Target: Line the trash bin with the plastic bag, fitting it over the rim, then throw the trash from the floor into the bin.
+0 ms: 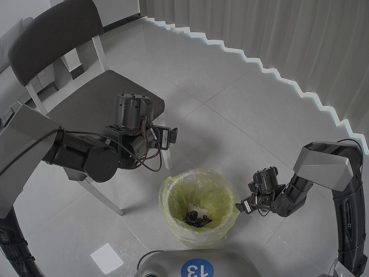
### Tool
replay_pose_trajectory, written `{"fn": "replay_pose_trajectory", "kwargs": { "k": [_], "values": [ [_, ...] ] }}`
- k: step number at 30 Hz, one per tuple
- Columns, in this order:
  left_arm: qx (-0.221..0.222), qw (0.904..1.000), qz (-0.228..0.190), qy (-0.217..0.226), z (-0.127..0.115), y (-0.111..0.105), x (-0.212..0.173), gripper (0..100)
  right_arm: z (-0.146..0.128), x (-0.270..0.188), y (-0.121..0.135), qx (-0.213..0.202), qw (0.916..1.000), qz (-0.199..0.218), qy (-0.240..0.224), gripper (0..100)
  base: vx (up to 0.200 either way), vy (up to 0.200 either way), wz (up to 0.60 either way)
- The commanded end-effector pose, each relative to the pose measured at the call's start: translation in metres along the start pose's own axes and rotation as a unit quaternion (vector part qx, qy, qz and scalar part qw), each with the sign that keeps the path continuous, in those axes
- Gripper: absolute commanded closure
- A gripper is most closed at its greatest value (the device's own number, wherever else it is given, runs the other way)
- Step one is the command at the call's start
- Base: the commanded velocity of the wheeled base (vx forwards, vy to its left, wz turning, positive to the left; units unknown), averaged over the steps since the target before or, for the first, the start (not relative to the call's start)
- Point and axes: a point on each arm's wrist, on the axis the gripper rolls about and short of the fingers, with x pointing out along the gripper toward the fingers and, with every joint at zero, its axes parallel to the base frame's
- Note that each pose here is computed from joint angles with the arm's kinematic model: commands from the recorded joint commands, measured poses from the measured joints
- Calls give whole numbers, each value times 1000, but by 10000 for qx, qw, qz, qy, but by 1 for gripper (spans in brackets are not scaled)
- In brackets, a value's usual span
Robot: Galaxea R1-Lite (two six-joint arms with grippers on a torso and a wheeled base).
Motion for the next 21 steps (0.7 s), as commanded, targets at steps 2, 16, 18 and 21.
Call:
{"fn": "replay_pose_trajectory", "kwargs": {
  "k": [2,16,18,21],
  "values": [
    [17,10000,7,-24,1,0,-1,0,2,-3,-3,28,10000,5,-29,0,0,0,0],
    [78,10000,-7,-26,1,-2,-2,0,0,-3,3,-4,9984,537,190,100,0,0,0],
    [73,10000,0,-32,2,-1,-2,0,-1,-3,3,12,9983,544,190,100,0,0,0],
    [73,10000,0,-32,2,-1,-2,0,0,-3,3,28,9984,535,176,100,0,0,0]
  ]
}}
